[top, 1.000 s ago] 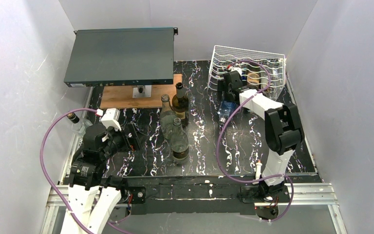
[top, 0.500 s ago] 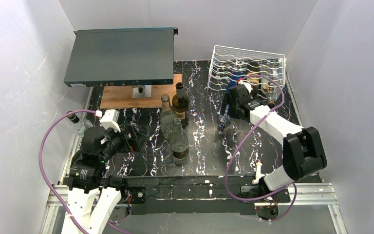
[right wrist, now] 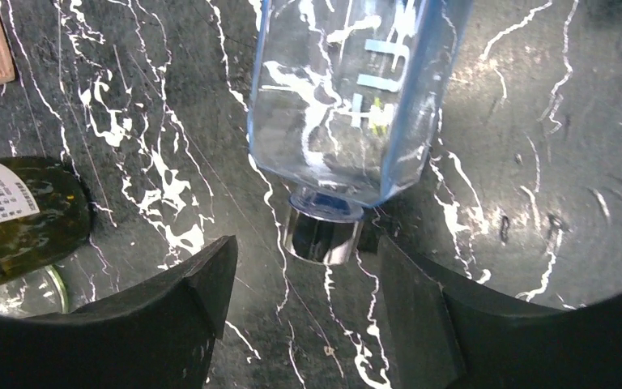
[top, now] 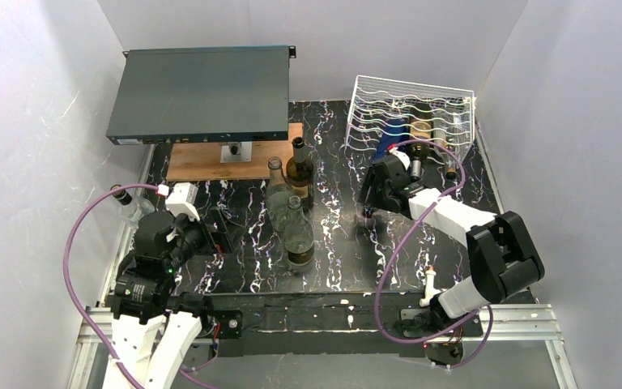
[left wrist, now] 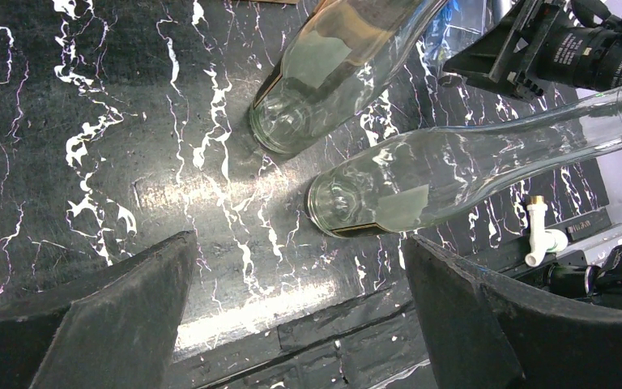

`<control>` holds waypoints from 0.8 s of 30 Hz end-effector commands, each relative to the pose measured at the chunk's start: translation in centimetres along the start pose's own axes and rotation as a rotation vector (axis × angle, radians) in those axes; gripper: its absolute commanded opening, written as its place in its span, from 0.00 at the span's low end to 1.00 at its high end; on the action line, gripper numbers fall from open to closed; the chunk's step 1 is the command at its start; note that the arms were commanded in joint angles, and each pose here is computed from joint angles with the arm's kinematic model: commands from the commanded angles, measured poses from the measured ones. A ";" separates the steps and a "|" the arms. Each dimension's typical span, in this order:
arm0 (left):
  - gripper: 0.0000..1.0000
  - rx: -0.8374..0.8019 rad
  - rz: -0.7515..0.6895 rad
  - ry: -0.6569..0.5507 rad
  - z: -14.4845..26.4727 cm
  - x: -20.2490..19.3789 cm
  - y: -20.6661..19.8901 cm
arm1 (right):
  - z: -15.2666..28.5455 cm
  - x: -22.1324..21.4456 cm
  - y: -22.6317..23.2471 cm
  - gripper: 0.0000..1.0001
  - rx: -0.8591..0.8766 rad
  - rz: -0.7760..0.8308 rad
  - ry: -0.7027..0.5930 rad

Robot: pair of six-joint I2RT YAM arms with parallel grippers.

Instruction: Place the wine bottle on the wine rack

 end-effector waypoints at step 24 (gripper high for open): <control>0.99 -0.002 -0.008 0.011 -0.2 0.0 0.0 | -4.3 2.4 -0.7 0.12 -0.181 0.079 -0.167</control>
Point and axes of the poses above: each gripper's point midway between its finger pads, its own z axis back along the fingers, its own y axis along the line the jaws close on, x = y × z, the point moved 7 cm from there along z, back along the fingers, and after that the axes turned 4 degrees about z, right-handed, at the moved point
